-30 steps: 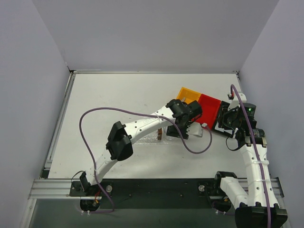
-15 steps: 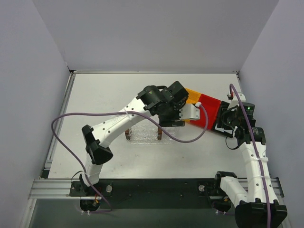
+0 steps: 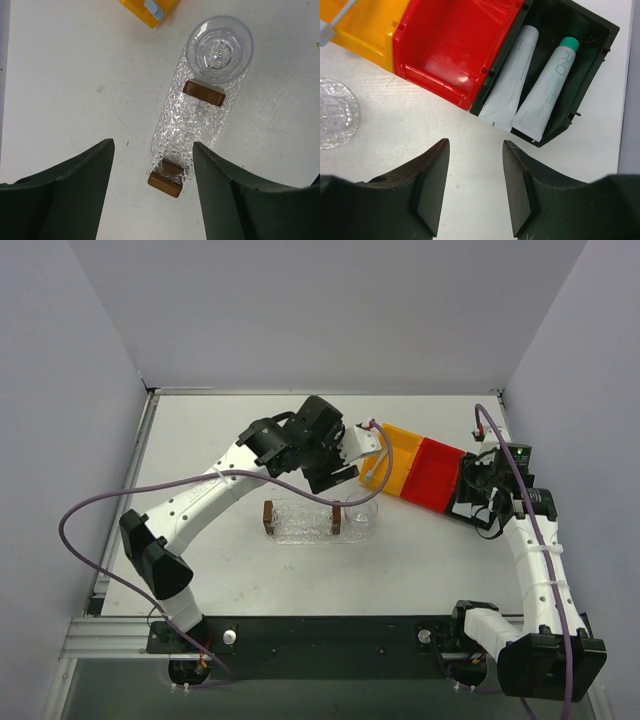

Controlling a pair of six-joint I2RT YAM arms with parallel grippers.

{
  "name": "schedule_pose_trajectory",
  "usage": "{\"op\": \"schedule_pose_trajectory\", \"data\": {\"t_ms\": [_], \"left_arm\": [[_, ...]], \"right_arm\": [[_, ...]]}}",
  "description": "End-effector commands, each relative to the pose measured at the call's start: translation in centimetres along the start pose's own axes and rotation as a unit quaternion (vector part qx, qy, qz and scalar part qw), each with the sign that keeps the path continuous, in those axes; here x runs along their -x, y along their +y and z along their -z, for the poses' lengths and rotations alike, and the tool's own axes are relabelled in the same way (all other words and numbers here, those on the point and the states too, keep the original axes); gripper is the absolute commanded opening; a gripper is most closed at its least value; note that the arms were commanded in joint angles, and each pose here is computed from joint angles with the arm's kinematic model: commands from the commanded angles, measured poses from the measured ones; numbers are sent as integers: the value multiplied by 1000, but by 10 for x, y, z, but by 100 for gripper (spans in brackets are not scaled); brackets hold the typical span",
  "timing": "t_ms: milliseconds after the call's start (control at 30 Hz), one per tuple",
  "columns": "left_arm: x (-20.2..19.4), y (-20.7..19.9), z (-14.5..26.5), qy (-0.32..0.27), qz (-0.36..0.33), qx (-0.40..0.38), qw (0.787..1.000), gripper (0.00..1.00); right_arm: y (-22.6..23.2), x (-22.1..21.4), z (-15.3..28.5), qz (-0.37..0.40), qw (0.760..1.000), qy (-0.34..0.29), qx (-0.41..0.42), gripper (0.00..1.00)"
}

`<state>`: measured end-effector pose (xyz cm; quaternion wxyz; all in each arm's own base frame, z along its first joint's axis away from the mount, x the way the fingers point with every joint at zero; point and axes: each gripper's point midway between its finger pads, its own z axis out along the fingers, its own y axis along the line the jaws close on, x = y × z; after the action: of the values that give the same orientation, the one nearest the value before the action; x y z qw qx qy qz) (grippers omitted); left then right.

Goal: Prepare toiletry sets of a toothbrush and toothpaste on the tray

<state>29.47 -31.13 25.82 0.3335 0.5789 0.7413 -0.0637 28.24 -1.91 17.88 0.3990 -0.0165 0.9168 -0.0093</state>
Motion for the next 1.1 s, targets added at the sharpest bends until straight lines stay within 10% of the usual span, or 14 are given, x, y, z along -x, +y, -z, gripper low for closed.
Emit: {"op": "schedule_pose_trajectory", "data": {"t_ms": [0, 1067], "left_arm": [[22, 23, 26, -106, 45, 46, 992, 74], [-73, 18, 5, -72, 45, 38, 996, 75]], "right_arm": [[-7, -9, -4, 54, 998, 28, 1, 42], [-28, -87, -83, 325, 936, 136, -9, 45]]}}
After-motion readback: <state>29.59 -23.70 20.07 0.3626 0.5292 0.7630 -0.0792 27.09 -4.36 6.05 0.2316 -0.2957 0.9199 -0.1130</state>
